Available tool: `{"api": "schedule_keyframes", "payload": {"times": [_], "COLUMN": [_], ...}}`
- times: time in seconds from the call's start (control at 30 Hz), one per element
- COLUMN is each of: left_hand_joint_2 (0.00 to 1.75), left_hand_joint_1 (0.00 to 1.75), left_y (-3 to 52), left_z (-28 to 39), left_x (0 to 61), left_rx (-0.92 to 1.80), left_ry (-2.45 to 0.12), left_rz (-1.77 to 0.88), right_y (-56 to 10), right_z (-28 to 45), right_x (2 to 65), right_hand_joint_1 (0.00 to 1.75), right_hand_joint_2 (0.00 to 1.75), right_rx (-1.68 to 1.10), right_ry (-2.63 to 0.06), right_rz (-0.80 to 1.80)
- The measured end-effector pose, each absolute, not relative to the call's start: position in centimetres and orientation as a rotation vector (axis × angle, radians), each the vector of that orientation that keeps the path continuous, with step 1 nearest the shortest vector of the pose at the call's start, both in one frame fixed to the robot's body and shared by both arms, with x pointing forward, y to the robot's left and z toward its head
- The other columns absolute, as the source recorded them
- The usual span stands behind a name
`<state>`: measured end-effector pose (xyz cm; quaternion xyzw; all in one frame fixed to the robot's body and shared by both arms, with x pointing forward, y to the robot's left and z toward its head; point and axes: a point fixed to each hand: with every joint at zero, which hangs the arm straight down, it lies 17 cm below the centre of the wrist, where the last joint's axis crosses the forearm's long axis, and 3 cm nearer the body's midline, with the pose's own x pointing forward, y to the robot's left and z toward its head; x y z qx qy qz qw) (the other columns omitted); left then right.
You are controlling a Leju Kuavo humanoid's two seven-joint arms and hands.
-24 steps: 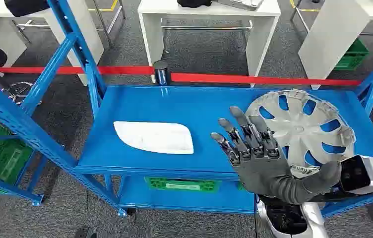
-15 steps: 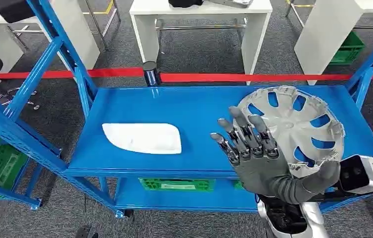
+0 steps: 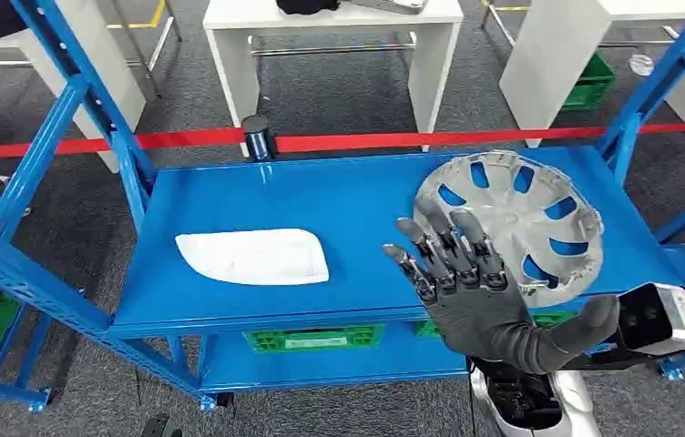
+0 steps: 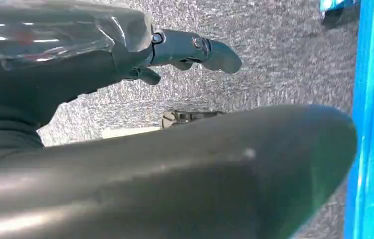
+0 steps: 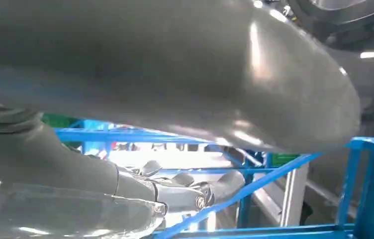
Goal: Take the parts from the cabinet and place them on the table.
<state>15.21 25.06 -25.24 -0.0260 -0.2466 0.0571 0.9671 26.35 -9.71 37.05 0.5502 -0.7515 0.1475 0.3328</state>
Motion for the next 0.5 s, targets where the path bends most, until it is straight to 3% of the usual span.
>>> {"api": "schedule_keyframes", "payload": {"times": [0.5], "left_hand_joint_2": [0.00], "left_hand_joint_1": [0.00], "left_y": [24.72], "left_z": [-25.39], "left_x": [15.02], "left_rx": [-0.050], "left_ry": [-0.489], "left_rz": [0.112], "right_y": [-9.60], "right_z": [36.79], "right_x": [26.74], "right_hand_joint_1": [0.00], "right_hand_joint_2": [0.00], "right_rx": [1.414], "right_ry": [-1.959], "right_rz": [0.379]}}
